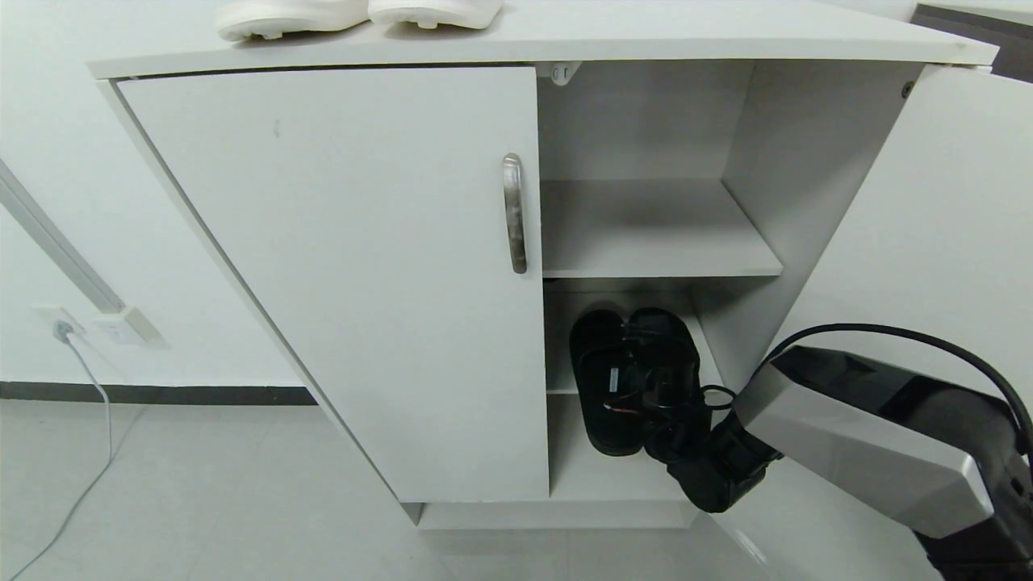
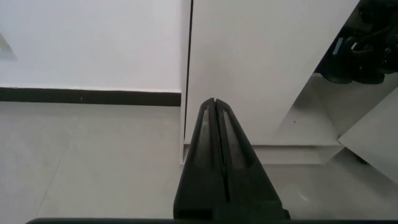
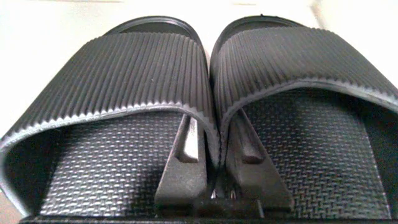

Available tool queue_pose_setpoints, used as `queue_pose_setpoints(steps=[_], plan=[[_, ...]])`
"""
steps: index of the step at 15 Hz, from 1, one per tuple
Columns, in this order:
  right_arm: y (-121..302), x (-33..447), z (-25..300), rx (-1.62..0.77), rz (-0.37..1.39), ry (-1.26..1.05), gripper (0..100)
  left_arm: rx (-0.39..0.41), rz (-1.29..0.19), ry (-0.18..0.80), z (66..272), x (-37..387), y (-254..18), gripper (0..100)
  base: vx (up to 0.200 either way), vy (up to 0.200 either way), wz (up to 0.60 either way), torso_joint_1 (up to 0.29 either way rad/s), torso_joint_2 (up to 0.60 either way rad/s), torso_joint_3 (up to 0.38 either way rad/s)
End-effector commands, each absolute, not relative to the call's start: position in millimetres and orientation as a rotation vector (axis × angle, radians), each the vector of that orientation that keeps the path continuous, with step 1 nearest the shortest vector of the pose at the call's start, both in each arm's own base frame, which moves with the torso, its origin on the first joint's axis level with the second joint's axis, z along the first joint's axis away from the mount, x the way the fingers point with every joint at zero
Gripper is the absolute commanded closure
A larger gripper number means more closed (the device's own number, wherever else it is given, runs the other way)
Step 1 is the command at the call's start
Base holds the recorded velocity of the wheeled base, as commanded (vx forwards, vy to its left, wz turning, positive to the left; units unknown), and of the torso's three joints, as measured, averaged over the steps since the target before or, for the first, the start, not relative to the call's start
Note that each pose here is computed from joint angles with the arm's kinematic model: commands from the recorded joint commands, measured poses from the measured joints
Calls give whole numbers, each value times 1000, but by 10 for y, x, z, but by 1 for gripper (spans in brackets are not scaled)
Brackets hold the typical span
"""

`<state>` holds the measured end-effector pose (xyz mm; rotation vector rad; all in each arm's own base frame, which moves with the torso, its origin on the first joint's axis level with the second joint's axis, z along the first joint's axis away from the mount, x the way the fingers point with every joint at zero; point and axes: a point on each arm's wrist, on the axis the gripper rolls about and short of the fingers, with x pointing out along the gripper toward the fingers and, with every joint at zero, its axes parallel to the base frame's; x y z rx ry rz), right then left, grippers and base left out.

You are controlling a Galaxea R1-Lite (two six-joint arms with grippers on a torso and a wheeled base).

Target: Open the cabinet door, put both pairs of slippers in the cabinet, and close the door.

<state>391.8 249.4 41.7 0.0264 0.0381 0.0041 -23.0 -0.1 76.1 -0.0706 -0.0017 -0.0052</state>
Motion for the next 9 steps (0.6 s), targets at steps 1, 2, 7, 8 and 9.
queue_pose_setpoints(steps=[1,2,7,8,9], plan=[[2495,3998,357,18,-4,47,100,-71,-5,0,759,-228,-1,100,0,0,0,0,0,0],[2510,4021,376,13,-4,54,100,-71,-5,0,759,-228,-1,100,0,0,0,0,0,0],[2570,4219,517,25,-12,38,100,-72,-5,-1,764,-229,-1,100,0,0,0,0,0,0],[2576,4257,523,27,-15,36,100,-72,-5,0,759,-228,-1,100,0,0,0,0,0,0],[2570,4304,542,33,-21,24,100,-72,-5,2,758,-228,-1,100,0,0,0,0,0,0]])
